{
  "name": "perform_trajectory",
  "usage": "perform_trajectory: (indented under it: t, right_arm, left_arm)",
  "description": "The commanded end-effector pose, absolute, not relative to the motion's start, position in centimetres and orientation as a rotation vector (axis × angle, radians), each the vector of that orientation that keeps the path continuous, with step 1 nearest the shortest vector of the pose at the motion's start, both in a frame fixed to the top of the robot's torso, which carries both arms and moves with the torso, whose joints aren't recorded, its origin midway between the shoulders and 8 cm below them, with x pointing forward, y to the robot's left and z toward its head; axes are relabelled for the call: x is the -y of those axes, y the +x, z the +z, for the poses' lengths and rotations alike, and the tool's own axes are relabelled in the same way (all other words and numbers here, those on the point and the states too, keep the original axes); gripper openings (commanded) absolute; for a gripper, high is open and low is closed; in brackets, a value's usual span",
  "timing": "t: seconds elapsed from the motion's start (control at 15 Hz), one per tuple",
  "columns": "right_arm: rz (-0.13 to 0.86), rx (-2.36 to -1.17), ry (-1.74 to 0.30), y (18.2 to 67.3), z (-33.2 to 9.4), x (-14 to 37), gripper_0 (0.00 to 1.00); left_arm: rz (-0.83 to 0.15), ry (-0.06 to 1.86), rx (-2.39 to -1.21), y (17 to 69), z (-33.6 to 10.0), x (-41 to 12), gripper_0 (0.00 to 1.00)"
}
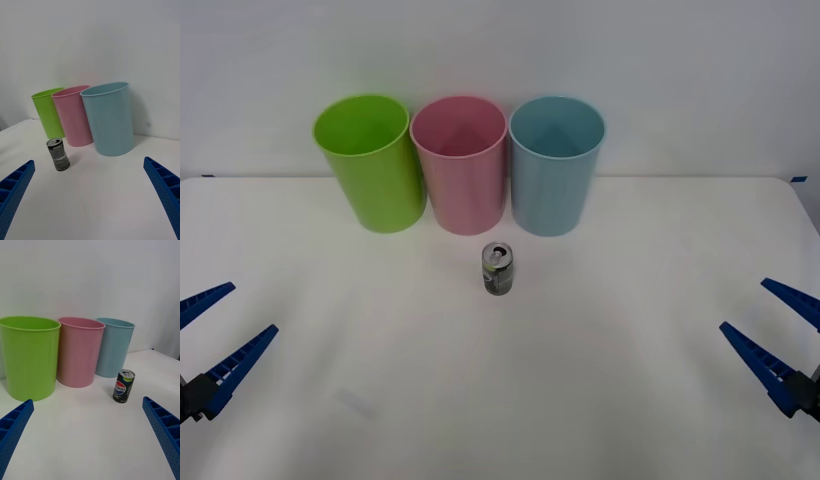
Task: Grasp the object on the table and drop it into the matching bin: aluminum can to the light blue bin, PET bottle to the pink bin.
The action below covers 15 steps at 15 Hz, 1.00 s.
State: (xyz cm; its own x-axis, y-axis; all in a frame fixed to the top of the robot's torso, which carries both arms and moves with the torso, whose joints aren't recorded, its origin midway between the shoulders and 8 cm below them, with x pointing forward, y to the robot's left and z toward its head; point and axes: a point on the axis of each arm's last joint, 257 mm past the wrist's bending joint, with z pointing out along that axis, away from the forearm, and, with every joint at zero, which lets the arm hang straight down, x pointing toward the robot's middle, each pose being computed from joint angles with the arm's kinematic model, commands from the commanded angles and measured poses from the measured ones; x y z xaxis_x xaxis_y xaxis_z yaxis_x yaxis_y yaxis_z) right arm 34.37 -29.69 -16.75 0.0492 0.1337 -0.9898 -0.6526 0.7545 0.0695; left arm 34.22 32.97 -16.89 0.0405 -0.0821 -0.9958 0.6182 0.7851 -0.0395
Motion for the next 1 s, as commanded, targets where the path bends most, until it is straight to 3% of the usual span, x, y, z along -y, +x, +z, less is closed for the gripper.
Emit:
perform_trajectory:
  t: [0.07,0.67,0.8,1.0]
  right_arm:
    - [0.656,-1.429,-0.464,35.0,-18.3,27.6,1.0]
    - [0.643,-1.467,-0.537,37.3,-21.8,21.4,1.0]
    - [0.578,-1.459,-0.573,38.1,-22.4,20.4,1.0]
    - [0.562,-1.477,-0.578,39.4,-23.5,18.0,1.0]
  left_arm:
    - [-0.567,0.465,-1.441,34.2,-16.9,-33.0,1.0]
    - [-0.567,0.465,-1.441,34.2,-16.9,-33.0,1.0]
    - [-0.567,0.465,-1.441,34.2,-16.9,-33.0,1.0]
    - [-0.567,0.465,-1.441,34.2,-16.9,-33.0,1.0]
